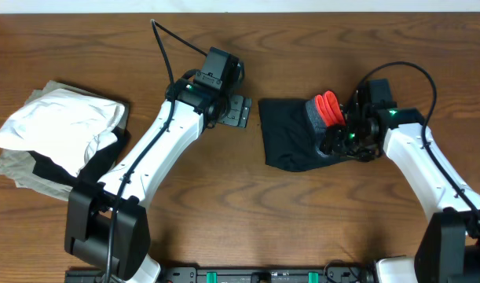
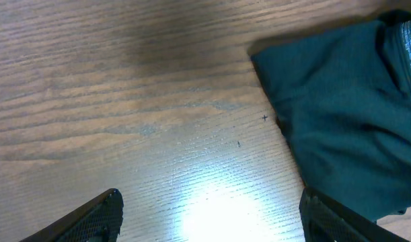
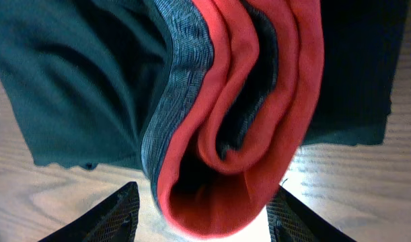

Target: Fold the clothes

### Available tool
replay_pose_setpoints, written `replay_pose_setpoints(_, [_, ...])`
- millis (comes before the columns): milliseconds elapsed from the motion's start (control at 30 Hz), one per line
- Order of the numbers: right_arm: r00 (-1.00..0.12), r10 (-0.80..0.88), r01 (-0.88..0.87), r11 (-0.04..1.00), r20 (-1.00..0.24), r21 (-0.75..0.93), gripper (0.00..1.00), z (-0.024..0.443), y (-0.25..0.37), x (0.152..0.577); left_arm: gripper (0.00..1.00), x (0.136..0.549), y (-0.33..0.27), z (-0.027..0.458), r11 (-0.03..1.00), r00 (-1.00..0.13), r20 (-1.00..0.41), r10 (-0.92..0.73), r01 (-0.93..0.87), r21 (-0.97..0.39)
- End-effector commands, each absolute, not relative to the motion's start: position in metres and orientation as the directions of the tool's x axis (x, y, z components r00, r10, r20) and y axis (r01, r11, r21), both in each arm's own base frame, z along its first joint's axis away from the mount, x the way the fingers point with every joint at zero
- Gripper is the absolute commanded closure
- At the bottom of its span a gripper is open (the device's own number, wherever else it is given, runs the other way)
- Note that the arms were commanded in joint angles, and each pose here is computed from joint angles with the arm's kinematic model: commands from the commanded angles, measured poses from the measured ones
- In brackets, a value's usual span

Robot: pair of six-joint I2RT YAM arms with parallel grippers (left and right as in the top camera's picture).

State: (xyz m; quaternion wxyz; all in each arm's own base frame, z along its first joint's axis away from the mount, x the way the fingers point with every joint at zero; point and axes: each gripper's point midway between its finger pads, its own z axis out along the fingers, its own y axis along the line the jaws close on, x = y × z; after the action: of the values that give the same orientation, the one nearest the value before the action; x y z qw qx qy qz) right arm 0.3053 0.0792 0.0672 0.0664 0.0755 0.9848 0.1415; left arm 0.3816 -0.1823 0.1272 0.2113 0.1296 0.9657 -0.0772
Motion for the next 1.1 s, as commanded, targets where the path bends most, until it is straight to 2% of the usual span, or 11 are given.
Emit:
replay_pose_setpoints(0, [-0.981, 0.184, 0.159, 0.945, -0.062, 0.288, 0.41, 0.053, 0.083, 0.303, 0.16, 0.384, -0.182, 0.132, 0.956, -0.877, -0.434, 0.204, 0.273, -0.103])
replay_pose_setpoints(67, [-0.980, 0.190, 0.167, 0.943, -0.056, 0.287, 0.47, 0.047, 0.083, 0.306, 0.16, 0.384, -0.182, 0.132, 0.956, -0.877, -0.434, 0.204, 0.273, -0.103])
replay_pose_setpoints(167, [-0.978, 0.191, 0.157, 0.942, -0.090, 0.297, 0.85, 0.046, 0.085, 0.316, 0.16, 0.384, -0.182, 0.131, 0.956, -0.878, -0.434, 0.204, 0.273, -0.102])
replay_pose_setpoints(233, [-0.973, 0.199, 0.156, 0.942, -0.118, 0.298, 0.99, 0.053, 0.082, 0.323, 0.16, 0.384, -0.182, 0.131, 0.956, -0.878, -0.433, 0.204, 0.273, -0.102])
replay_pose_setpoints(433, [-0.926, 0.294, 0.238, 0.942, -0.238, 0.238, 0.99, 0.097, 0.048, 0.335, 0.16, 0.382, -0.181, 0.130, 0.955, -0.879, -0.426, 0.215, 0.280, -0.097])
replay_pose_setpoints(567, [-0.808, 0.491, 0.483, 0.869, -0.327, 0.111, 0.99, 0.118, -0.012, 0.324, 0.16, 0.382, -0.181, 0.130, 0.955, -0.878, -0.426, 0.217, 0.282, -0.096])
replay_pose_setpoints(733, [-0.796, 0.567, 0.570, 0.820, -0.212, 0.053, 0.98, 0.077, -0.032, 0.299, 0.16, 0.382, -0.181, 0.130, 0.955, -0.879, -0.425, 0.217, 0.282, -0.096])
replay_pose_setpoints(800, [-0.793, 0.587, 0.593, 0.805, -0.161, 0.012, 0.93, 0.059, -0.037, 0.288, 0.16, 0.380, -0.180, 0.130, 0.955, -0.882, -0.419, 0.218, 0.281, -0.095])
replay_pose_setpoints(867, [-0.796, 0.595, 0.601, 0.799, -0.112, -0.024, 0.82, 0.042, -0.039, 0.281, 0.16, 0.378, -0.179, 0.128, 0.955, -0.886, -0.409, 0.220, 0.280, -0.093])
replay_pose_setpoints(933, [-0.794, 0.601, 0.606, 0.794, -0.091, -0.045, 0.76, 0.034, -0.042, 0.278, 0.16, 0.377, -0.179, 0.128, 0.955, -0.888, -0.402, 0.224, 0.282, -0.091])
replay_pose_setpoints(1067, [-0.782, 0.612, 0.621, 0.780, -0.117, -0.077, 0.76, 0.038, -0.056, 0.279, 0.16, 0.375, -0.178, 0.127, 0.954, -0.890, -0.395, 0.230, 0.286, -0.088])
